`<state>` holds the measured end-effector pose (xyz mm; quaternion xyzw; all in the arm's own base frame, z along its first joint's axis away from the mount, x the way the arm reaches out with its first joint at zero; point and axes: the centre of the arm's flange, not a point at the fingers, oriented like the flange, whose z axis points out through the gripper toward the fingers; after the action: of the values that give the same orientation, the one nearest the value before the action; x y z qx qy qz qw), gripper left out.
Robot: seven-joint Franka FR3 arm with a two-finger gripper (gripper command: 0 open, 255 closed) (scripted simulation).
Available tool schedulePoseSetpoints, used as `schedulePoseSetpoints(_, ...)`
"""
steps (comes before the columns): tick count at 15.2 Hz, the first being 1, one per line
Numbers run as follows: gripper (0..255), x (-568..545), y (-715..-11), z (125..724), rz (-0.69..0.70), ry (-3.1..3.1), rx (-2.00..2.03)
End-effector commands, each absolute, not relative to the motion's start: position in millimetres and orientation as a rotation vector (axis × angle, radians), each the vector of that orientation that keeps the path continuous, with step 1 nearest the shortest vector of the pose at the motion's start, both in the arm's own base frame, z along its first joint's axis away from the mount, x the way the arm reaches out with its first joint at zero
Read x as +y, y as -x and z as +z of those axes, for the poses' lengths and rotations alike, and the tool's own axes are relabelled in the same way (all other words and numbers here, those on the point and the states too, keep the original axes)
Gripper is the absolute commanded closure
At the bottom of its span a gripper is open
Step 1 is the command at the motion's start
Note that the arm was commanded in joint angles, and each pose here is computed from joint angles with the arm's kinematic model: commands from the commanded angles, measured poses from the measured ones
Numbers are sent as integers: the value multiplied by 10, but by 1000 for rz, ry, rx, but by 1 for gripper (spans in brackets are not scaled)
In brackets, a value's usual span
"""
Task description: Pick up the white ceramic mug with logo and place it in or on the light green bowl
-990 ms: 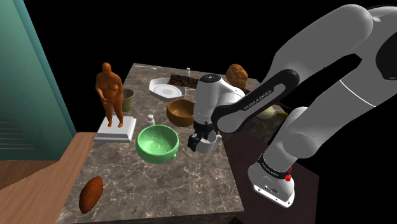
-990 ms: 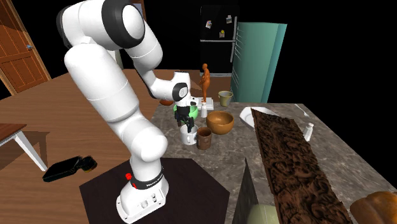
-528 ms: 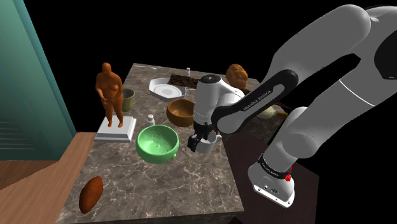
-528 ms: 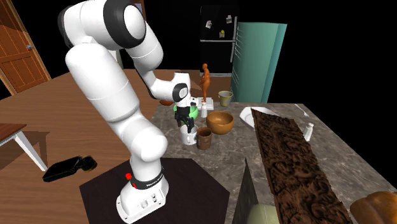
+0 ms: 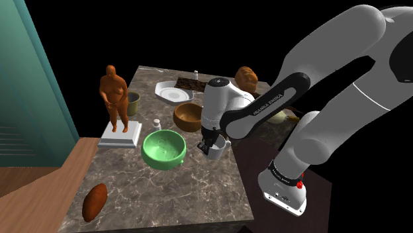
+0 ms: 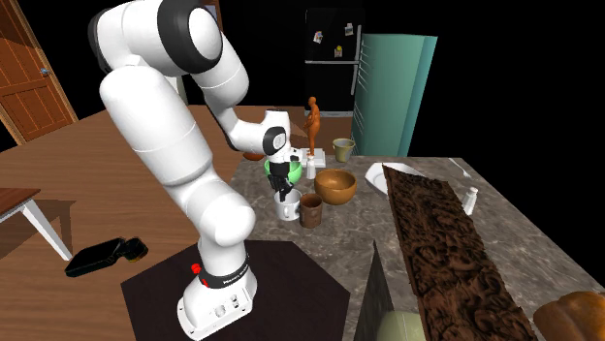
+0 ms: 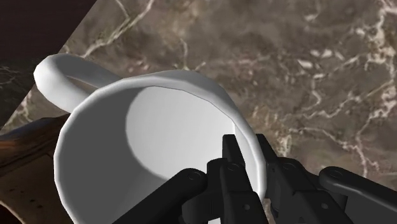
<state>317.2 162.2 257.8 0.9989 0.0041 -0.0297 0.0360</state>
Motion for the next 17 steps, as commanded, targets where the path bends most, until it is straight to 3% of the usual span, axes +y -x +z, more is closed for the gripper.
schedulePoseSetpoints(1,255,1621,-3172,2578,-91,-3068,12)
schedulePoseSetpoints(17,255,1621,-3172,3369,-91,-3068,12)
